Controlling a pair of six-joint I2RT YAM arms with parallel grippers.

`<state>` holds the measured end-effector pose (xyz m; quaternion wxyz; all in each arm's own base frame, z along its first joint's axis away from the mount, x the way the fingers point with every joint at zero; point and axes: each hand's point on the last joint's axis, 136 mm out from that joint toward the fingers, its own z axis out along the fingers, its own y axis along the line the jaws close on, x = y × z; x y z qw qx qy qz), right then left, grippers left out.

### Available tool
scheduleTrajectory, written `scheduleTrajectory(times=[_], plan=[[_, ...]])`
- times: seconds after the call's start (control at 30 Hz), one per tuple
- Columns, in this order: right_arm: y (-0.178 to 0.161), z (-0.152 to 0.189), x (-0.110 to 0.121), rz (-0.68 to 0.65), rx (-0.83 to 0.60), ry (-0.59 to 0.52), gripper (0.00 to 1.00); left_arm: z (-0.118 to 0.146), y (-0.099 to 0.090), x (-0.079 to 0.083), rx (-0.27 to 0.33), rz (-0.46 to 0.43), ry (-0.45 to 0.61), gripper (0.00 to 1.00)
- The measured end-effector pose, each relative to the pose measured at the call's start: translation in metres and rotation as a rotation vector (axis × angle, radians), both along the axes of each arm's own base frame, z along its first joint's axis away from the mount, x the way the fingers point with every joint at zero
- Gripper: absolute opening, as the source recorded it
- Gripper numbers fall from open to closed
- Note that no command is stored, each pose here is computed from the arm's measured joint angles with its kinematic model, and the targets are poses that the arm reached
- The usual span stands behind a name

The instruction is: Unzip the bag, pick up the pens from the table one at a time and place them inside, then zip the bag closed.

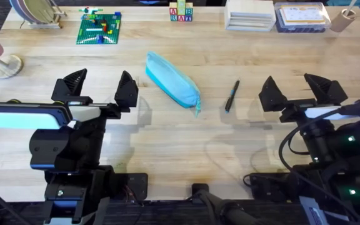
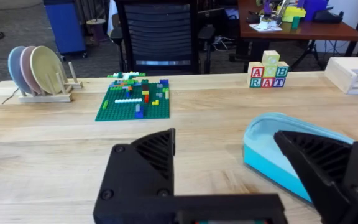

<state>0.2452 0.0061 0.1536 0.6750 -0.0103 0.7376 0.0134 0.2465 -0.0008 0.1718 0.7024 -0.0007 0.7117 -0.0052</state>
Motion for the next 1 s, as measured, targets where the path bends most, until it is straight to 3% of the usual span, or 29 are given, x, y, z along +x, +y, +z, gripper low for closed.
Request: scheduleTrajectory(times=[0.77, 1.0], plan=[[0.000, 0.000, 0.000, 0.000, 0.000, 0.002, 0.998, 0.001, 0.000, 0.000, 0.000, 0.000, -0.001, 0.993], [0.000, 0.016, -0.006, 0.000, 0.000, 0.010, 0.997, 0.015, 0.000, -0.005, 0.000, 0.000, 0.010, 0.993]])
